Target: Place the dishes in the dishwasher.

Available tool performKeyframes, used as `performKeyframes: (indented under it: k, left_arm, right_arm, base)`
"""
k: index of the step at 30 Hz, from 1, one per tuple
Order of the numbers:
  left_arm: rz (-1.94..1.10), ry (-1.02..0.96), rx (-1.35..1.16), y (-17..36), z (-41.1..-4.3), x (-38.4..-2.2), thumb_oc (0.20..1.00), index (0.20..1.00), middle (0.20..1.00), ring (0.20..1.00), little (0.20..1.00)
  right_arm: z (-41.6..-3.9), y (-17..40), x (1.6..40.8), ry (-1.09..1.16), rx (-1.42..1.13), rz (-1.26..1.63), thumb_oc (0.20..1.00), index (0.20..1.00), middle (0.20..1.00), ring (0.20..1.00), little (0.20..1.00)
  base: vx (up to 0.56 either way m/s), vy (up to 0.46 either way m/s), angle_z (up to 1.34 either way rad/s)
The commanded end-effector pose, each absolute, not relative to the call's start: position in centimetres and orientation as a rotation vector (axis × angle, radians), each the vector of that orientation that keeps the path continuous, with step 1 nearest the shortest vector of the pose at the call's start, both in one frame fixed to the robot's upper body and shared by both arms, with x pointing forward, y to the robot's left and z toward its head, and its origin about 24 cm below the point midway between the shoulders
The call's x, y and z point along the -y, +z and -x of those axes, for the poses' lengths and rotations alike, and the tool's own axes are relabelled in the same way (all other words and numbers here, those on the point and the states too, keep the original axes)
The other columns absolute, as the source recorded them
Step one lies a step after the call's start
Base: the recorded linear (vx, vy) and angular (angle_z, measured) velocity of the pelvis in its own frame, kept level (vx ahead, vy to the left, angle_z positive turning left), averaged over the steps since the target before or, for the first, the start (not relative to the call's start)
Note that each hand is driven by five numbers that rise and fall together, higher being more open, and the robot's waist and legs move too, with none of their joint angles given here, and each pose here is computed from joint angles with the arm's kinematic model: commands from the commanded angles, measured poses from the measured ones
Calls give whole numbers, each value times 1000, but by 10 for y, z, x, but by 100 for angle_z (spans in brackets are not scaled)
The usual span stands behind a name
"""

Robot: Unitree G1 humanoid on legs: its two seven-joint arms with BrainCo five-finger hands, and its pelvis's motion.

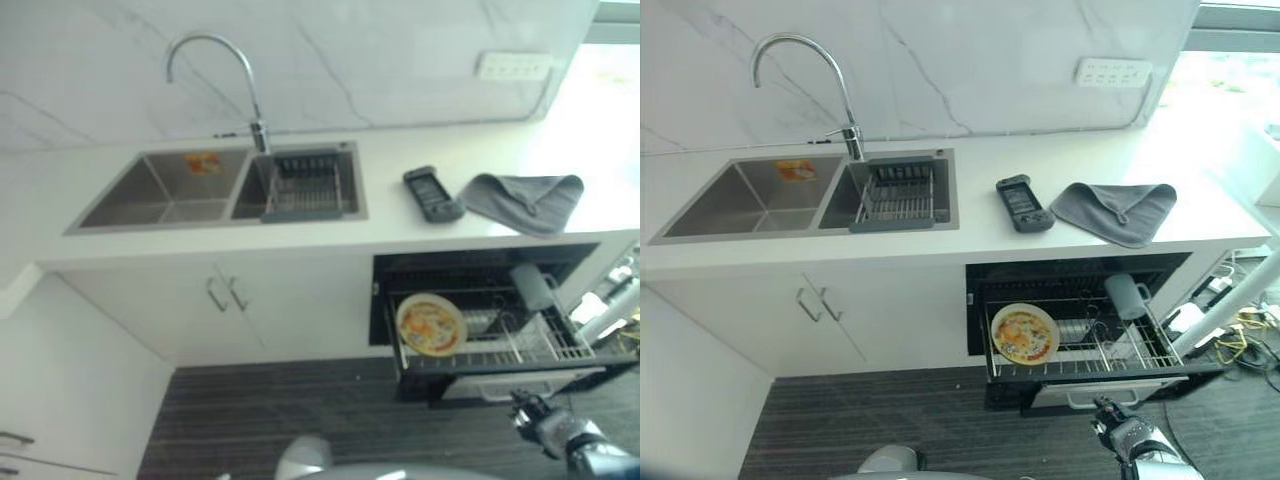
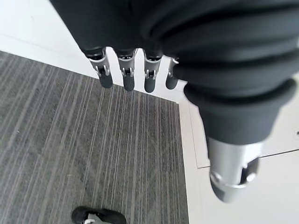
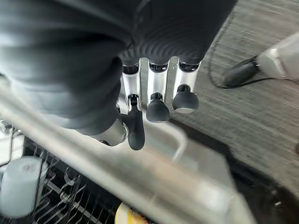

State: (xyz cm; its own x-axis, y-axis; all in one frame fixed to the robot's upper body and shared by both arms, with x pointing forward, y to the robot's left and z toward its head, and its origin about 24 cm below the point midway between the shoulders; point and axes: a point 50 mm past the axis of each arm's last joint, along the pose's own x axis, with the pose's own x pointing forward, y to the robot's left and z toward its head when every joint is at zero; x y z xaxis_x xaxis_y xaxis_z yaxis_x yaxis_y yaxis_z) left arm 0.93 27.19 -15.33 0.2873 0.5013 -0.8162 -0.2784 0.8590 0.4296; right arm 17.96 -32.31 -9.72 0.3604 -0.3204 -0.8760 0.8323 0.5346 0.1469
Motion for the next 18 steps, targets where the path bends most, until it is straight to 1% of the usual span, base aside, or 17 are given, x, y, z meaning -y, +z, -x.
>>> performKeyframes:
  k: [1, 4, 7, 13, 14, 16, 18]
  left_arm:
    - [-306, 454, -1087, -145, -35, -285, 1000, 1000, 1000, 1000, 1000]
    - [-296, 435, -1065, -144, -46, -286, 1000, 1000, 1000, 1000, 1000]
    - [-246, 407, -996, -142, -67, -278, 1000, 1000, 1000, 1000, 1000]
    - [-208, 374, -953, -141, -77, -266, 1000, 1000, 1000, 1000, 1000]
    - [-192, 348, -930, -138, -81, -262, 1000, 1000, 1000, 1000, 1000]
    - [-193, 334, -922, -137, -83, -261, 1000, 1000, 1000, 1000, 1000]
    - [-197, 305, -912, -133, -87, -262, 1000, 1000, 1000, 1000, 1000]
  right_arm:
    - [-216, -68, 336, -774, -825, -591, 200, 200, 200, 200, 200]
    - [-241, -43, 344, -754, -770, -553, 200, 200, 200, 200, 200]
    - [-275, 8, 366, -737, -671, -468, 200, 200, 200, 200, 200]
    - [-288, 52, 389, -769, -579, -396, 200, 200, 200, 200, 200]
    - [-298, 83, 399, -786, -508, -357, 200, 200, 200, 200, 200]
    - [-303, 98, 402, -790, -465, -340, 200, 200, 200, 200, 200]
    - [-312, 126, 406, -793, -400, -295, 200, 200, 200, 200, 200]
  base:
    - [-38, 30, 3]
    - [-122, 76, -1]
    - [-326, 187, 2]
    - [-114, 97, 4]
    - [-132, 90, 15]
    - [-70, 44, -4]
    - [-6, 48, 7]
